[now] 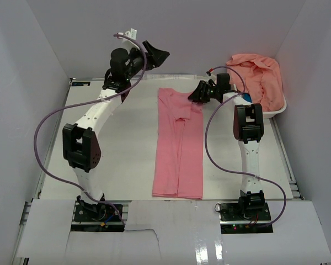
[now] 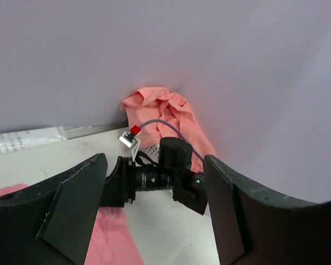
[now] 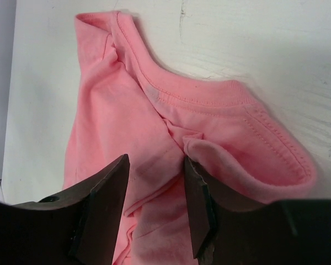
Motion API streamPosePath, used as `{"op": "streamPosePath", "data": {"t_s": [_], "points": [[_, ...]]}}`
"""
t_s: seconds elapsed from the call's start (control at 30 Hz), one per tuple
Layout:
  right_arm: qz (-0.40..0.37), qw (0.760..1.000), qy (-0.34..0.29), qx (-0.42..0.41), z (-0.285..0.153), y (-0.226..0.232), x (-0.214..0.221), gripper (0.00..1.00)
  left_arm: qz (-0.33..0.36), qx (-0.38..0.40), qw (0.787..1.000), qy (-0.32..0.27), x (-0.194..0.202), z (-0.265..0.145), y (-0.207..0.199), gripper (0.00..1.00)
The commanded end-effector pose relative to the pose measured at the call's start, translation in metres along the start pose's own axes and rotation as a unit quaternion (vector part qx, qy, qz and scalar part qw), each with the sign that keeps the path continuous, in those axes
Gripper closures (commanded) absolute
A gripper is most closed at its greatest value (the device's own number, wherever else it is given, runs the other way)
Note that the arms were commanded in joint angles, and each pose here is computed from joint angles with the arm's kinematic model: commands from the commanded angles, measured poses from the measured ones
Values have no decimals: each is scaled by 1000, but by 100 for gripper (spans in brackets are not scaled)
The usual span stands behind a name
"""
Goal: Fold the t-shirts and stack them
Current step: Rotate the tshirt 90 degrees
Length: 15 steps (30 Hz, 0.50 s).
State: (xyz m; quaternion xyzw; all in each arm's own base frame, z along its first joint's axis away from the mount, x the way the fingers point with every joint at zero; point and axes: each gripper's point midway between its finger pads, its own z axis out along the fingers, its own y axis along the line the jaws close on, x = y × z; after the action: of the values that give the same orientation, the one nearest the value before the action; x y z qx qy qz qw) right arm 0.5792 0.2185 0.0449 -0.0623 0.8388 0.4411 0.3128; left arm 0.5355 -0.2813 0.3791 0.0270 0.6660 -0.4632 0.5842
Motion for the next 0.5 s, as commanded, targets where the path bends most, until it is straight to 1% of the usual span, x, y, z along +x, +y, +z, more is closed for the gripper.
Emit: {"op": "streamPosePath", "data": {"t_s": [0.0, 0.03, 0.07, 0.1, 0.17, 0.2, 0.27, 0.3, 0.33, 0.37, 0.4, 0.43, 0.47], "points": [[-26, 999, -9, -18, -7, 24, -17, 48, -38, -90, 993, 68, 63, -27, 54, 19], [-33, 999, -17, -15, -8, 25, -25, 48, -43, -95, 992, 78, 75, -35, 58, 20], [-47, 998, -33, -17, -8, 30, -43, 48, -49, -104, 990, 87, 87, -42, 62, 20], [-38, 999, -36, -14, -8, 29, -50, 45, -59, -123, 985, 109, 112, -58, 74, 20], [-31, 999, -38, -17, -2, 21, -57, 44, -56, -138, 981, 125, 132, -69, 82, 20], [-36, 998, -52, -26, -6, 28, -73, 44, -60, -148, 977, 140, 149, -81, 87, 20], [-35, 997, -59, -32, -5, 26, -76, 44, -59, -157, 974, 154, 166, -92, 83, 20], [-32, 997, -59, -43, -6, 31, -75, 44, -61, -170, 968, 171, 187, -105, 86, 20], [-53, 994, -78, -55, -10, 38, -84, 44, -53, -167, 970, 167, 185, -111, 75, 20], [-71, 991, -90, -64, -20, 55, -95, 44, -38, -175, 970, 166, 193, -115, 67, 20], [-68, 992, -84, -68, -22, 56, -87, 44, -19, -178, 969, 169, 197, -122, 62, 20], [-82, 990, -86, -71, -27, 63, -89, 44, -9, -180, 970, 162, 191, -133, 52, 20], [-98, 988, -93, -78, -43, 85, -98, 44, -2, -183, 970, 160, 190, -138, 43, 20]]}}
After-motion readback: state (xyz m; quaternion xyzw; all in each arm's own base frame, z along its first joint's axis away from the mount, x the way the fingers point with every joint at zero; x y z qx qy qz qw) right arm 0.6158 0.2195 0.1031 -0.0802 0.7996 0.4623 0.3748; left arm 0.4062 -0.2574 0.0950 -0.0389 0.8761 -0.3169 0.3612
